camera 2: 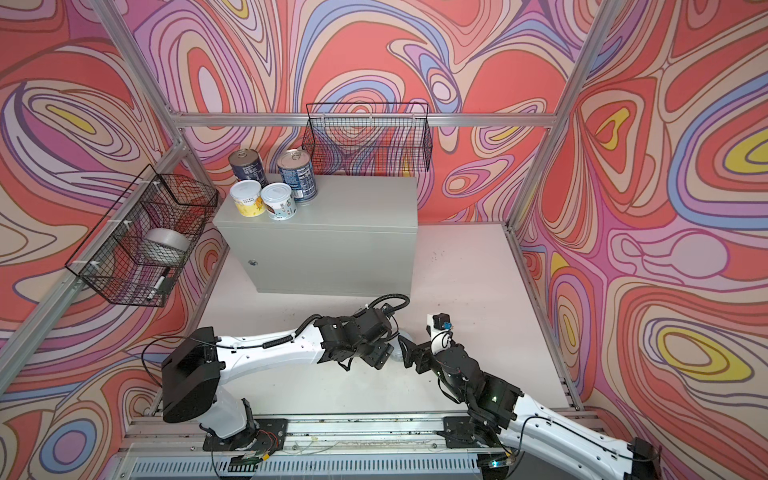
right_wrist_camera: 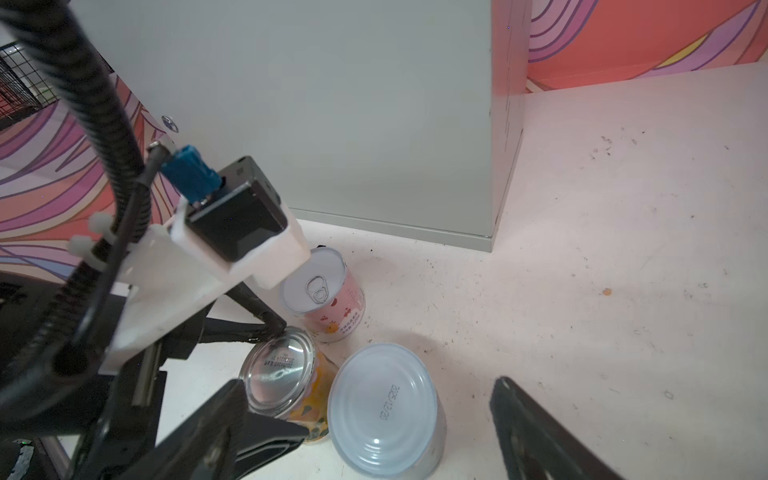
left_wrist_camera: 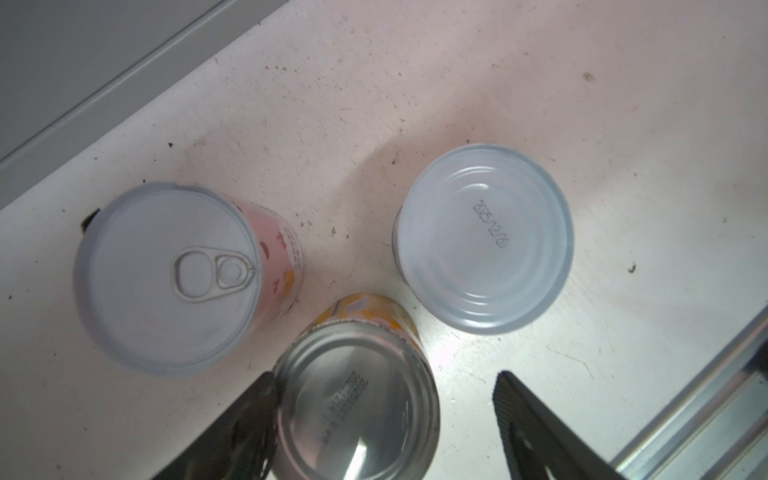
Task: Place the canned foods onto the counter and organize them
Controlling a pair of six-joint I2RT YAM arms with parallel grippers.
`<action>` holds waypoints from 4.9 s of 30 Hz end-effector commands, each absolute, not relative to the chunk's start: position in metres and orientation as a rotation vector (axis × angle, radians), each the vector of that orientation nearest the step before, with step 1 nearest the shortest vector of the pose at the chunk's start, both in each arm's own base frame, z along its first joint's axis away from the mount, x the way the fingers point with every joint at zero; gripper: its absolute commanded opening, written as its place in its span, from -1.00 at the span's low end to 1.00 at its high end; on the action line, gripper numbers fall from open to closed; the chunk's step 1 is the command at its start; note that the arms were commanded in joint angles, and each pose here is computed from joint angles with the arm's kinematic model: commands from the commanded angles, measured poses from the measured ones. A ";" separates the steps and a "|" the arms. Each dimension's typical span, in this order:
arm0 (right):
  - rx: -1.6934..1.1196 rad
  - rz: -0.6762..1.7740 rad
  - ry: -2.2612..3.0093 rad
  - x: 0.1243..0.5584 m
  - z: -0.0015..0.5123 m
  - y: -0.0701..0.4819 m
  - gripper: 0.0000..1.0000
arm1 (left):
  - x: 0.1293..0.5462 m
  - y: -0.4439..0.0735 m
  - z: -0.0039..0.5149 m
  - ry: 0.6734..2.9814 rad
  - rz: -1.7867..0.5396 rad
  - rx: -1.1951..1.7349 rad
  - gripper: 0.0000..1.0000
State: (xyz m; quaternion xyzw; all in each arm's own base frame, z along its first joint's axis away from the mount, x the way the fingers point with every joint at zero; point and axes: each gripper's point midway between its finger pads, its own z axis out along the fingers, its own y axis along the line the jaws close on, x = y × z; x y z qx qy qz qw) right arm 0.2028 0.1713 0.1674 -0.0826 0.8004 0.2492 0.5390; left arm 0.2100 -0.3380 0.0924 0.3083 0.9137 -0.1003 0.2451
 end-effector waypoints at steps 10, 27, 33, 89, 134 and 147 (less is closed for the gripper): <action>-0.214 0.612 1.865 0.208 0.179 0.182 0.88 | 0.218 -0.324 0.106 2.429 -0.067 0.746 0.70; -0.238 0.593 1.880 0.210 0.176 0.186 0.88 | 0.214 -0.325 0.074 2.541 -0.054 0.717 0.67; -0.214 0.586 1.878 0.208 0.176 0.178 0.88 | 0.214 -0.322 0.072 2.560 -0.070 0.697 0.67; -0.513 0.706 1.794 0.211 0.172 0.249 0.90 | 0.261 -0.301 0.183 2.532 -0.582 0.439 0.01; -0.519 0.581 1.653 0.238 0.189 0.262 0.87 | 0.236 -0.338 0.206 2.617 -0.980 0.507 -0.03; -0.525 0.572 1.622 0.241 0.199 0.266 0.45 | 0.229 -0.327 0.210 2.625 -0.944 0.520 0.01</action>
